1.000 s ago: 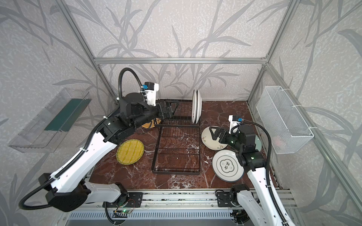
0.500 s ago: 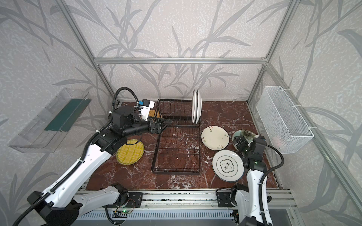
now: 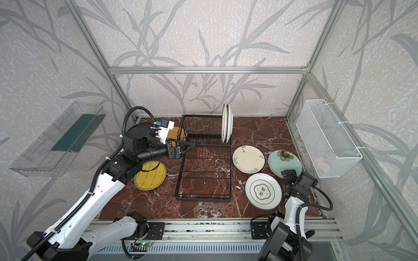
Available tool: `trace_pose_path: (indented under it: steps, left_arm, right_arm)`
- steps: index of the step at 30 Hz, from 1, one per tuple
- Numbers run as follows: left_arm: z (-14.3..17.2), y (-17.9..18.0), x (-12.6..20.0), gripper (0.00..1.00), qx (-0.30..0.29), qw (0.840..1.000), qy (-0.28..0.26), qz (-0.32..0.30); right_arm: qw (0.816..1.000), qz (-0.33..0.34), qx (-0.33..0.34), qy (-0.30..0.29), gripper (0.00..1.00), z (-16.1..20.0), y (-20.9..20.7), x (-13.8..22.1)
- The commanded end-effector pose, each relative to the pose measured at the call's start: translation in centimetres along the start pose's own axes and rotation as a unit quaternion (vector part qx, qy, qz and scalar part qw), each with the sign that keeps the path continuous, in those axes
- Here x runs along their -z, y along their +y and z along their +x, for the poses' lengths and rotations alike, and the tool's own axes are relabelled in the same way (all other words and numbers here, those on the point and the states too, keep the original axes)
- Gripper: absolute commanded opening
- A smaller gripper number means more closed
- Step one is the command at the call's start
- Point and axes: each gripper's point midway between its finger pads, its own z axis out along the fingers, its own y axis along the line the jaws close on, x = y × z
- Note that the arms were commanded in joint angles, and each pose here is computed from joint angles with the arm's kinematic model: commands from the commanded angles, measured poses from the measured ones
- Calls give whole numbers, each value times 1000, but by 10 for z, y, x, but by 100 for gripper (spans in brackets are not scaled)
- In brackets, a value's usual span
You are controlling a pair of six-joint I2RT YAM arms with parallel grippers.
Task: Load plates into a dish rack
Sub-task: Pick up the plate from the middle-right of the table.
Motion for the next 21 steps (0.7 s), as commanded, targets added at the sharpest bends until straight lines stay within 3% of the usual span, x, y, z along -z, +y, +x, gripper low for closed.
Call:
trace_pose_path:
  steps: [1, 15, 21]
  left_arm:
    - [3, -1, 1, 99, -13, 1000, 0, 7]
    - [-1, -1, -5, 99, -7, 1000, 0, 5]
    - [-6, 2, -5, 99, -2, 1000, -7, 2]
  right_arm:
    - [1000, -18, -2, -20, 96, -14, 9, -2]
    - [999, -34, -5, 16, 90, -12, 8, -38]
    - [997, -52, -7, 53, 76, 0, 9, -53]
